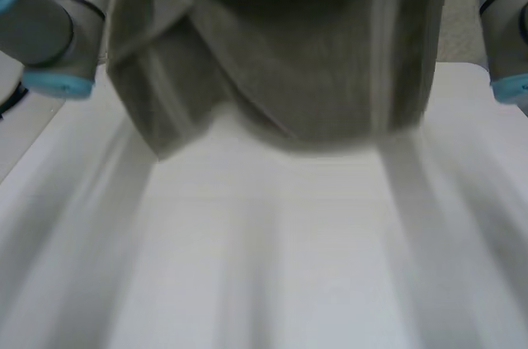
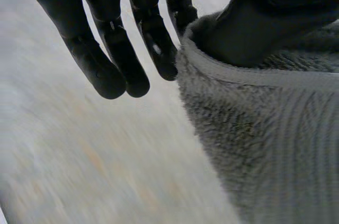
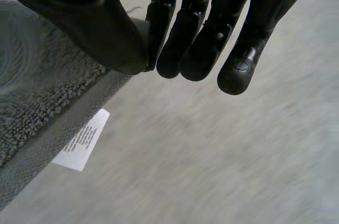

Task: Fold the towel.

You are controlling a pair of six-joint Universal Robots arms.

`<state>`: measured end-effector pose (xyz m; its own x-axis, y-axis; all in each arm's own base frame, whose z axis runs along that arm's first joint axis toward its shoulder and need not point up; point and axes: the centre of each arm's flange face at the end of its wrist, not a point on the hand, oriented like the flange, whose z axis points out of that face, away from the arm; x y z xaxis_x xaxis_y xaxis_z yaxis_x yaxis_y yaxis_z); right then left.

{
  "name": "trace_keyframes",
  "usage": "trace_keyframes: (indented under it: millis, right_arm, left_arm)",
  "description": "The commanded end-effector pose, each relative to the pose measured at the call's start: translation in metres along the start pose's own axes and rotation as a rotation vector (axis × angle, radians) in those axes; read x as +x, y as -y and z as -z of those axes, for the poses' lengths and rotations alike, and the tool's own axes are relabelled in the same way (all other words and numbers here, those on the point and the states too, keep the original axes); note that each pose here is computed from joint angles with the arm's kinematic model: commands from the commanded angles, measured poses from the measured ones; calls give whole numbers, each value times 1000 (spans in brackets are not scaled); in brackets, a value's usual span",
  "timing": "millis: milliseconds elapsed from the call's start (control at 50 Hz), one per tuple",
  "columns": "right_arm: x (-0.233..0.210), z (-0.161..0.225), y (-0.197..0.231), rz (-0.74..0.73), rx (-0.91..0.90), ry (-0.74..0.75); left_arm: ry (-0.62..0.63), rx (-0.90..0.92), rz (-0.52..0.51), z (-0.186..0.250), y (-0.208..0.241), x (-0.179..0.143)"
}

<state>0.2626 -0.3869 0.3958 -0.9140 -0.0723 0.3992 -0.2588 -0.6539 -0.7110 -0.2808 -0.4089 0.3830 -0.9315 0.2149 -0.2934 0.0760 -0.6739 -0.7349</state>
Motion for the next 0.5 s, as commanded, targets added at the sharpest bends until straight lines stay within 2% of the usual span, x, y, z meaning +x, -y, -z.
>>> trace_keyframes:
  millis: [20,120,160,220,260,280,320,380,420,500]
  right_arm:
    - [1,13,9,-29,22,25]
    - [-17,38,-17,-48,-95,168]
    - [-29,61,-36,-62,-204,274]
    - [-30,74,-48,-71,-283,325]
    - [-22,100,-74,-82,-456,389]
    - [-22,100,-74,-82,-457,389]
    - [-17,128,-91,-89,-590,448]
    - [-18,140,-99,-86,-624,478]
    - [-11,156,-105,-54,-663,494]
    - [7,163,-110,-37,-696,450]
  left_arm:
    - [-4,-3,134,9,13,-8]
    - [-107,-186,156,47,-26,12]
    - [-185,-292,166,77,-45,23]
    - [-227,-353,166,96,-53,30]
    - [-326,-474,143,134,-68,42]
    - [-326,-475,143,134,-68,42]
    - [-435,-578,87,170,-78,54]
    - [-479,-623,44,184,-81,57]
    - [-554,-706,-40,210,-88,58]
    - [-615,-759,-106,226,-91,59]
